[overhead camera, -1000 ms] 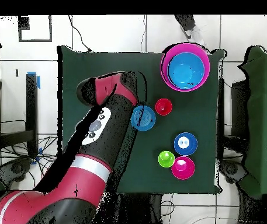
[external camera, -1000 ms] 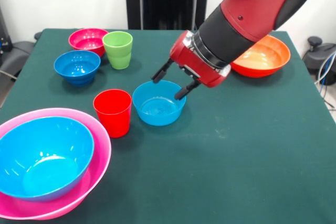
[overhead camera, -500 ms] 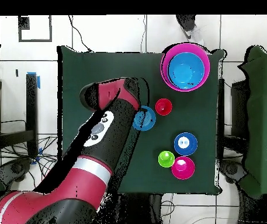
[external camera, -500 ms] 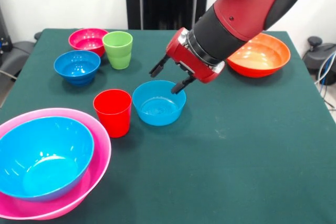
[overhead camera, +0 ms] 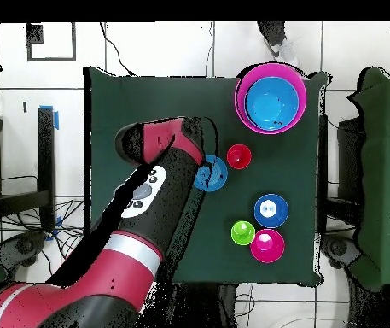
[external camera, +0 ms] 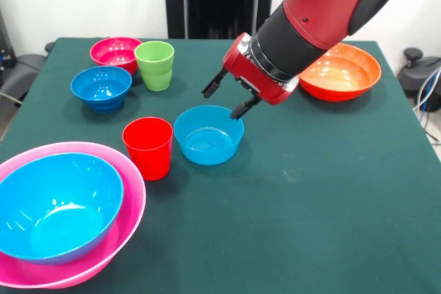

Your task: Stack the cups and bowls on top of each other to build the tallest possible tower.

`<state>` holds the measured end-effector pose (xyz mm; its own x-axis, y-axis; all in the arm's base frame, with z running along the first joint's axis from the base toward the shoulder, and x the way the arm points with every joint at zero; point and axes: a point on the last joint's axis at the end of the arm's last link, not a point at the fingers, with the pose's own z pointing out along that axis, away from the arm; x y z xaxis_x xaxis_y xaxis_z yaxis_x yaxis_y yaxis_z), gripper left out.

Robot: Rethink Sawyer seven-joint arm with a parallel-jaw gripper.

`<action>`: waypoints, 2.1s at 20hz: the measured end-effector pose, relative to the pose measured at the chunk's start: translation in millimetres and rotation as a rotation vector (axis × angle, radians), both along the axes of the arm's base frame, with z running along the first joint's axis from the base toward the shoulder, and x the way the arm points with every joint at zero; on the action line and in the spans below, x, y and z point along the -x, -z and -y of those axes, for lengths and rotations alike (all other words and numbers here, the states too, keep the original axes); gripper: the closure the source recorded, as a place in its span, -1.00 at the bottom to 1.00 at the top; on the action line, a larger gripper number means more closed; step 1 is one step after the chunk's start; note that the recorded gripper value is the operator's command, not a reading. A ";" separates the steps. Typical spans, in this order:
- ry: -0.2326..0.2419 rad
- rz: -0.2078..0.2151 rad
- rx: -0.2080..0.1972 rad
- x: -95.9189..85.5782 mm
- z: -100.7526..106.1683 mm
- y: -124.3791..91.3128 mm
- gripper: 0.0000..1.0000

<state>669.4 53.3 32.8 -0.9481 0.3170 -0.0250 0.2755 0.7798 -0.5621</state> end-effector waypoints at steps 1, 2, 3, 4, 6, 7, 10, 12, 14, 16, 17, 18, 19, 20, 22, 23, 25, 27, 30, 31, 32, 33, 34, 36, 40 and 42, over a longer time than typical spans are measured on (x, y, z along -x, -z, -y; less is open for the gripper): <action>0.003 0.003 -0.002 -0.5 -0.7 -0.5 -1.00; 0.009 0.007 -0.006 -1.3 -1.7 -1.1 -1.00; 0.013 0.011 -0.009 -1.9 -2.5 -1.7 -1.00; 0.016 0.014 -0.010 -2.4 -2.8 -2.0 -1.00; 0.024 0.026 -0.015 -4.2 -4.1 -3.2 -1.00; 0.026 0.029 -0.017 -4.6 -4.4 -3.4 -1.00; 0.036 0.049 -0.025 -6.7 -7.2 -3.5 -1.00; 0.039 0.057 -0.028 -7.2 -8.9 -3.2 -1.00; 0.043 0.066 -0.034 -7.5 -12.6 -2.7 -1.00; 0.045 0.070 -0.039 -6.8 -15.9 -2.3 -1.00; 0.045 0.073 -0.042 -6.0 -18.6 -1.7 -1.00; 0.044 0.074 -0.044 -5.6 -20.1 -1.4 -1.00; 0.042 0.076 -0.046 -5.0 -22.4 -0.8 -1.00; 0.040 0.079 -0.048 -4.4 -24.8 -0.2 -1.00; 0.031 0.089 -0.053 -4.5 -30.3 0.8 -1.00; 0.027 0.093 -0.055 -4.8 -32.1 1.0 -1.00; 0.022 0.096 -0.055 -4.9 -34.3 1.7 -1.00; 0.015 0.098 -0.055 -4.5 -36.7 3.8 -1.00; -0.001 0.100 -0.054 -2.3 -40.8 12.0 -1.00; -0.004 0.100 -0.053 -1.6 -41.4 14.6 -1.00; -0.007 0.099 -0.053 -0.8 -42.0 17.1 -1.00; -0.010 0.098 -0.051 0.6 -42.6 21.1 -1.00; -0.011 0.096 -0.051 1.4 -42.7 23.2 -1.00; -0.014 0.088 -0.046 5.3 -41.7 32.5 -1.00; -0.017 0.074 -0.040 11.0 -39.5 45.0 -1.00; -0.018 0.070 -0.039 12.7 -38.8 48.7 -1.00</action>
<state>656.7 92.2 -16.0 -0.9499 0.3023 -0.0795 0.2991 0.8057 -0.5113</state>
